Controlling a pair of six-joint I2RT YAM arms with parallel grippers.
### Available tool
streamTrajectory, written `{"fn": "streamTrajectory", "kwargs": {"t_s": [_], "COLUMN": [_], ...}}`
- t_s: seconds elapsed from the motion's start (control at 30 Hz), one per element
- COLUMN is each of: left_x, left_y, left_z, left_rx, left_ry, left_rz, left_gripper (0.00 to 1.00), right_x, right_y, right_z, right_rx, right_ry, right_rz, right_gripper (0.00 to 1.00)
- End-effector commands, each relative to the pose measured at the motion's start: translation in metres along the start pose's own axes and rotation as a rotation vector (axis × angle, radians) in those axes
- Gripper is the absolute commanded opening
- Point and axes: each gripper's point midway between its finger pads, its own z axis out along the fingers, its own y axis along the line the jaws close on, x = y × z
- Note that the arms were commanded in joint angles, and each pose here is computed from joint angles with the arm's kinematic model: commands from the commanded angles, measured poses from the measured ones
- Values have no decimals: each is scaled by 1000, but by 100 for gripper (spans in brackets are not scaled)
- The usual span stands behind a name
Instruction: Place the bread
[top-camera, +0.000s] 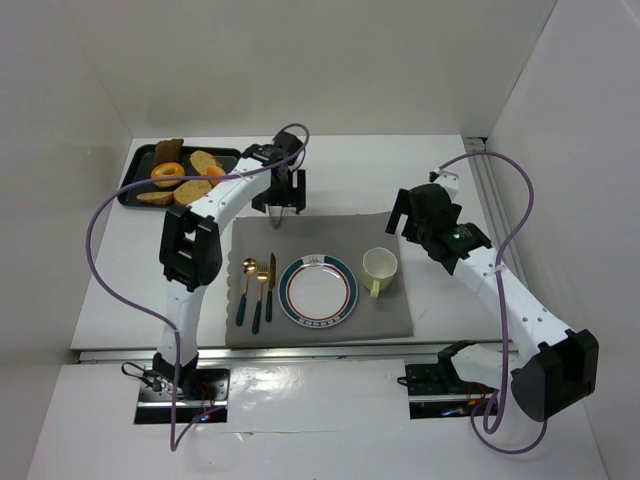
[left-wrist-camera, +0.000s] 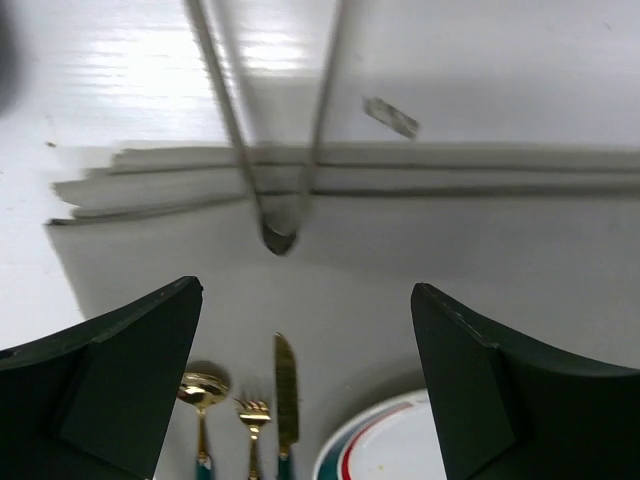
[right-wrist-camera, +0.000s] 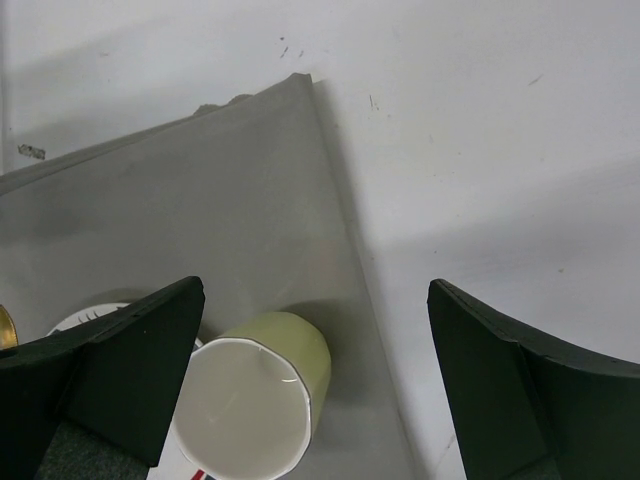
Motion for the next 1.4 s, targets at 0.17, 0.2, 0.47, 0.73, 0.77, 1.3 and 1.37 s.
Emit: {"fn": "streamTrajectory", "kwargs": {"t_s": [0.17,0.2,0.47,0.73,0.77,1.3,1.37], "left_x": [-38,-45,-34,-47,-50,-82,-92], "left_y": [18,17,36,32,41,49,49], "left_z": [22,22,59,86,89,108,83], "left_rx": [-18,1,-60,-52,-82,-4,7], "left_ry": [-17,-28,33,6,1,-64,-98], "left_rz": [-33,-44,-80,-85,-91,-99,-94], "left_gripper": [99,99,99,99,98,37,26], "right_x": [-6,-9,-7,-7,-7,3,3], "right_y": [10,11,16,16,16,8,8], "right_z": [-7,-8,-7,-7,-7,-1,-1], "right_rx": [-43,-48,-67,-67,-67,-31,-31], "right_ry": [-8,-16,-4,-4,-4,21,21], "right_rz": [22,17,16,16,16,10,10], "right_gripper": [100,100,100,100,100,100,100]}}
